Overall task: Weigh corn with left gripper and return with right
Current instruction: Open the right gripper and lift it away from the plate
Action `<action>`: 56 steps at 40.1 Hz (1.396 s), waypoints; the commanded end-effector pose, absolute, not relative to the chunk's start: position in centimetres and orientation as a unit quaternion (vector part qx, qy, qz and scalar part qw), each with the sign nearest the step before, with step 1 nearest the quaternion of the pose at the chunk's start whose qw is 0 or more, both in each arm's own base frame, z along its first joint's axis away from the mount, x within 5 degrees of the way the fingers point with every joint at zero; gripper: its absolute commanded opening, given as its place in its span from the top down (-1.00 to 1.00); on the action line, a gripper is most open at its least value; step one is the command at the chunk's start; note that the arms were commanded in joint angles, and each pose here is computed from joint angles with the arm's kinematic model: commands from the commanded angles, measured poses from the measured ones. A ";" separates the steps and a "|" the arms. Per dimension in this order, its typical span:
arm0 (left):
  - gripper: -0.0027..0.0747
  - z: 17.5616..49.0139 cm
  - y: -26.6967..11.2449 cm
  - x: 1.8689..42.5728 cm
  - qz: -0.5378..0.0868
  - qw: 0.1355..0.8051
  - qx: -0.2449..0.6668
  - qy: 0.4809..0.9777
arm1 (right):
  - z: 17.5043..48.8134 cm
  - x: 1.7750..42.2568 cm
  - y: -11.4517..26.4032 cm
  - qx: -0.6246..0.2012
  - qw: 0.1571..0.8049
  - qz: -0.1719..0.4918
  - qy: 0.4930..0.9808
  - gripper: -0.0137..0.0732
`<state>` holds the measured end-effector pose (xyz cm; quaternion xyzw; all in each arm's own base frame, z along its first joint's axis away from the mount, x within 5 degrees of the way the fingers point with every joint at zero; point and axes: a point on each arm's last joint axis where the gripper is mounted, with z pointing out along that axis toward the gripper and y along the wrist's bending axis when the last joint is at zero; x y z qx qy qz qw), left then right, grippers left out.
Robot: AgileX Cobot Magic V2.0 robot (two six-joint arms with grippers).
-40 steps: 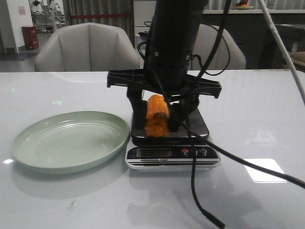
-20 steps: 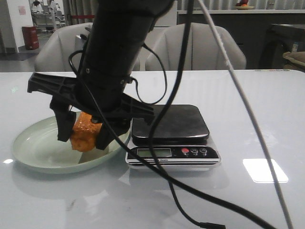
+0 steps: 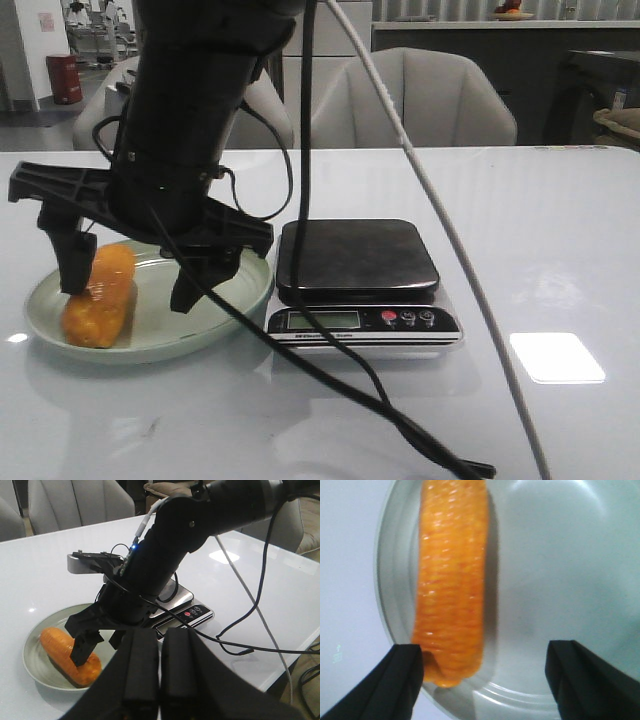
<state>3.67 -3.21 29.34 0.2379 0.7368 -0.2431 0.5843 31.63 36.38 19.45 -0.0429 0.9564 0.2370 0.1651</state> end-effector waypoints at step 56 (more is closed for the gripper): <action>0.64 30.9 -3.2 3.7 -0.259 0.616 0.228 0.708 | 34.3 14.3 6.7 -0.160 0.442 0.161 0.868 -0.73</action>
